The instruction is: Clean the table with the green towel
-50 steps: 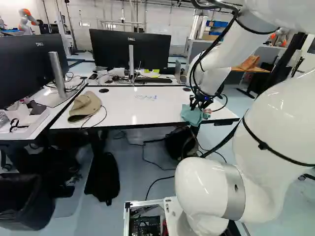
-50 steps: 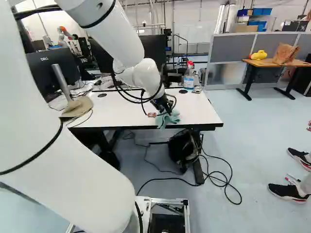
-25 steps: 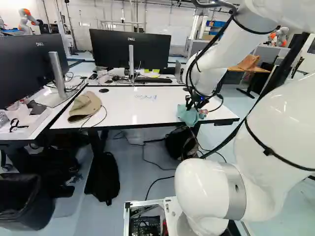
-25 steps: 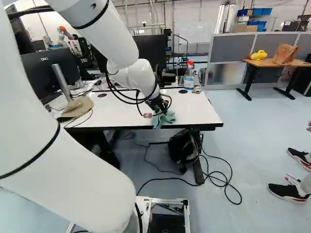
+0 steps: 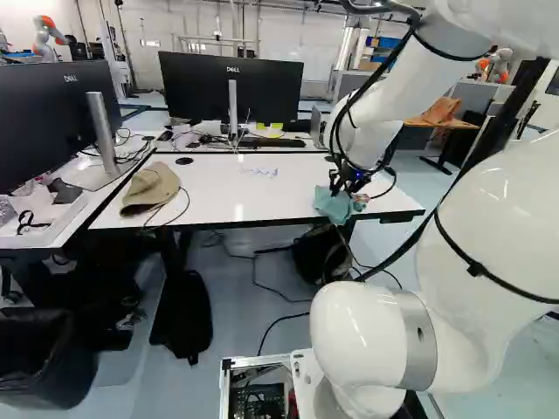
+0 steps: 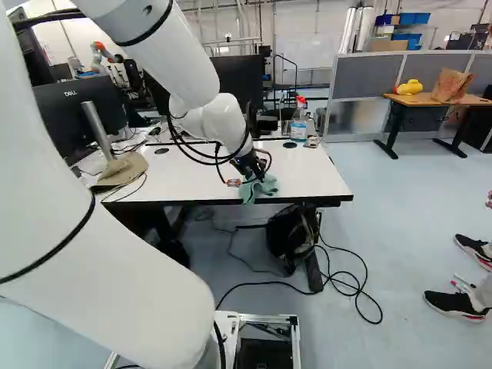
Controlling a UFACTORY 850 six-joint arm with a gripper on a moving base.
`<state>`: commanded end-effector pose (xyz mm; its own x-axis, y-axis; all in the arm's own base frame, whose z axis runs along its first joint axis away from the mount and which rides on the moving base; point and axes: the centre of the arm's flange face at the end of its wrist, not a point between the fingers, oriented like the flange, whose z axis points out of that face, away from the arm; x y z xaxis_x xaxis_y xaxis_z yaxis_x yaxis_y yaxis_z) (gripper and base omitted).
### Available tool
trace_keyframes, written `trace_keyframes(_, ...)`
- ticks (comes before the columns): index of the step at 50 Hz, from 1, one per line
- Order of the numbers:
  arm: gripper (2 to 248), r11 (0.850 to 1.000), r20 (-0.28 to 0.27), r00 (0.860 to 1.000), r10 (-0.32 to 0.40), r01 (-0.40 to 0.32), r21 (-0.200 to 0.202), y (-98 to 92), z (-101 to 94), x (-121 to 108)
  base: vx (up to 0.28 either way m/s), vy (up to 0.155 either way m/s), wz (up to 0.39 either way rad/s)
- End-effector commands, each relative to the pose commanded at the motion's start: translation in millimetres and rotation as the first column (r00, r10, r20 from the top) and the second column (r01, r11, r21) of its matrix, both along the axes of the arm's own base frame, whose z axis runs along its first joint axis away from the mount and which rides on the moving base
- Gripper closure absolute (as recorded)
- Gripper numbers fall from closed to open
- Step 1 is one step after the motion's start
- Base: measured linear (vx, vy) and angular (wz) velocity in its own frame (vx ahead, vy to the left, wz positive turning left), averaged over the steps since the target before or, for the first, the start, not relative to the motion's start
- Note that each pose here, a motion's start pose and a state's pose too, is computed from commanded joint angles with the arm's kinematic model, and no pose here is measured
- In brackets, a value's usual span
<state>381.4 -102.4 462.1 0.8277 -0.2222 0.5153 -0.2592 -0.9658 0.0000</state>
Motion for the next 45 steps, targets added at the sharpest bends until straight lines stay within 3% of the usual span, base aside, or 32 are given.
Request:
trace_keyframes(12, 197, 1.0, 0.023, 1.0, 0.005, -0.005, -0.006, 0.7, 10.3, 5, 0.0, 0.0, 0.0)
trace_keyframes(45, 197, 0.997, 0.105, 0.992, 0.075, -0.072, -0.028, 19.2, 52.0, 55, 0.0, 0.0, 0.0)
